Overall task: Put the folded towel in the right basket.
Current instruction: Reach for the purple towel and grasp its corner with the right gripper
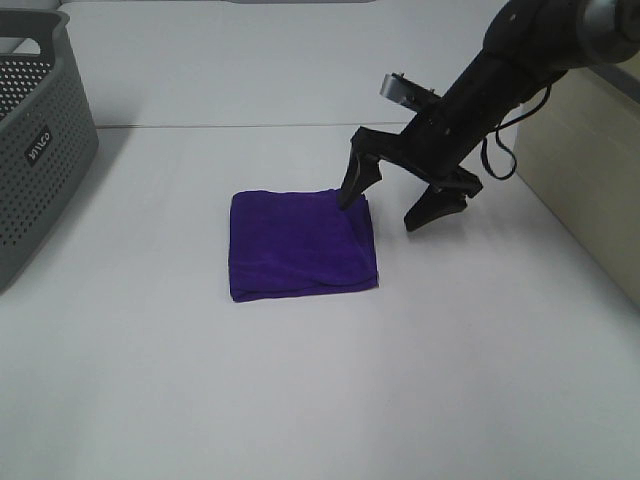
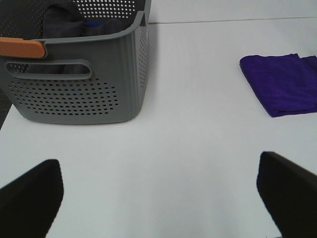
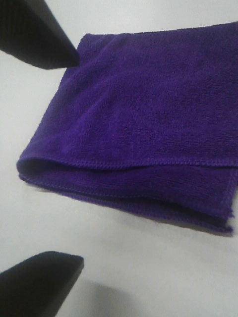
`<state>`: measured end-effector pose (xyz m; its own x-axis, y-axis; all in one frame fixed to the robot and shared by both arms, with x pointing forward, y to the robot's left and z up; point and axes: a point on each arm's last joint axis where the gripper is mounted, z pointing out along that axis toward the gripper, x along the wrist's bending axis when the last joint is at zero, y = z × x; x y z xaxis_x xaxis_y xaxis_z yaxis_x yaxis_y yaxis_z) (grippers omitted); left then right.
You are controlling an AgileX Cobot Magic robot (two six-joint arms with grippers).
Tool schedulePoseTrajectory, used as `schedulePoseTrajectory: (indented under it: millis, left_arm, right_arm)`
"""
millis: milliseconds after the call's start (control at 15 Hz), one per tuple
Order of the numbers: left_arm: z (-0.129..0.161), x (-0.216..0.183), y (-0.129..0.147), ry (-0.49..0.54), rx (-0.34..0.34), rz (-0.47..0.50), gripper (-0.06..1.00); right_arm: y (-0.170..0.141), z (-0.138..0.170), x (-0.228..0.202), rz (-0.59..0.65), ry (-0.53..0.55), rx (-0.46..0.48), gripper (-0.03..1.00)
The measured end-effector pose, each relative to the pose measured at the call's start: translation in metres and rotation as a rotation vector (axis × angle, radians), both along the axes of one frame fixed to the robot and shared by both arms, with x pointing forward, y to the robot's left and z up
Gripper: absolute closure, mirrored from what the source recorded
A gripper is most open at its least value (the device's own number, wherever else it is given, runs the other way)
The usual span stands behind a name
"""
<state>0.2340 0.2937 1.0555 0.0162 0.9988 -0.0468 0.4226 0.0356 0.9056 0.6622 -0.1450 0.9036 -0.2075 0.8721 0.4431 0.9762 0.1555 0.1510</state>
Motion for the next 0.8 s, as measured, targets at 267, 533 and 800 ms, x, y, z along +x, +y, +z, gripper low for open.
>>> schedulePoseTrajectory:
  millis: [267,533,800]
  left_arm:
    - [0.0,0.0,0.0,0.0,0.0,0.0,-0.05]
    - [0.0,0.0,0.0,0.0,0.0,0.0,-0.05]
    - [0.0,0.0,0.0,0.0,0.0,0.0,-0.05]
  right_arm:
    - [-0.001,-0.027,0.002,-0.001,0.031,-0.022,0.01]
    - [0.0,-0.03,0.004,-0.005,0.034,-0.015,0.01]
    - [0.008,-0.034,0.003,-0.004,0.037,-0.005,0.04]
